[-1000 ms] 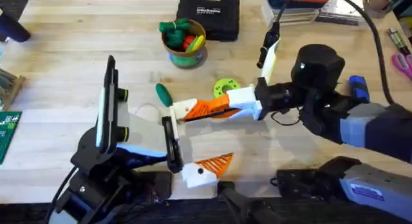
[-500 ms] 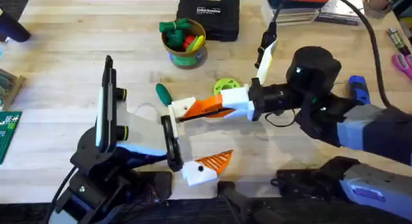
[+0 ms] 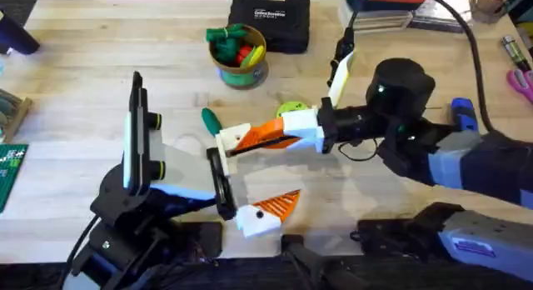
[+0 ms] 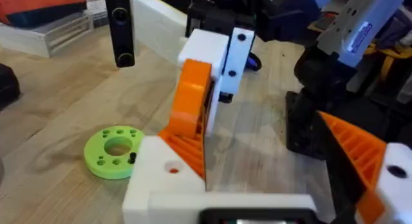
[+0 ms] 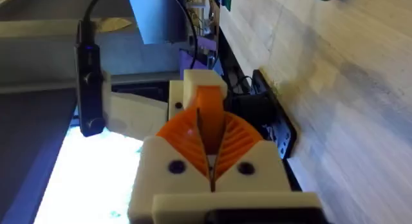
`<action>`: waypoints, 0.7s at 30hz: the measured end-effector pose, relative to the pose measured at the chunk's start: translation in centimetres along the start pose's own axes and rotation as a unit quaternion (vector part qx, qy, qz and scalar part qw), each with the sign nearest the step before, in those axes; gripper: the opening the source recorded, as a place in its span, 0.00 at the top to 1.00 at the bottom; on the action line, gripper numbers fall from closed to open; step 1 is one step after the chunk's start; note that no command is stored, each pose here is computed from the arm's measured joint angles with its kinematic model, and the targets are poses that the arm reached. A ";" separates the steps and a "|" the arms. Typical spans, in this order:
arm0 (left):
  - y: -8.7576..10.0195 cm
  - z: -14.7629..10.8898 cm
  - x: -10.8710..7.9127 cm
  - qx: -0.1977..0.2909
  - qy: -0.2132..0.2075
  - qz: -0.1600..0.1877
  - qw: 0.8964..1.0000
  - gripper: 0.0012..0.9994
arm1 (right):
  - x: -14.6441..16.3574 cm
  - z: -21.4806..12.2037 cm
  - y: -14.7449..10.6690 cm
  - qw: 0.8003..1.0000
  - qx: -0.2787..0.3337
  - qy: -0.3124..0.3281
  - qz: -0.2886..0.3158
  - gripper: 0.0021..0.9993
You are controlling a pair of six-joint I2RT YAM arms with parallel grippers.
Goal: Pick up the gripper from the table and insert it into the empty holder that is missing its gripper. Then pick up a screw, insert it into the mounting hole, and use the screwdriver to tighten it. Finally, clean up the table by picking up the vegetable and placing it into the bucket.
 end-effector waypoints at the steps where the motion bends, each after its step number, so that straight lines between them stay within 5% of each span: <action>1: 0.0 0.0 0.0 0.000 0.000 0.000 1.000 0.01 | 0.0 0.0 0.0 1.000 0.000 0.000 0.000 0.99; 21: 0.0 0.0 0.0 0.000 0.000 0.000 1.000 0.01 | 0.0 0.0 0.1 1.000 -0.002 -0.001 0.004 0.90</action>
Point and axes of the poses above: each hand's point on the last joint's axis, 136 mm out from that joint toward the fingers, its own z axis out along the fingers, its own x axis along the line the jaws close on, y = z × x, the point moved 3 cm from there along -z, back along the fingers, and after that the axes turned 15 degrees about z, right-handed, at the moved point
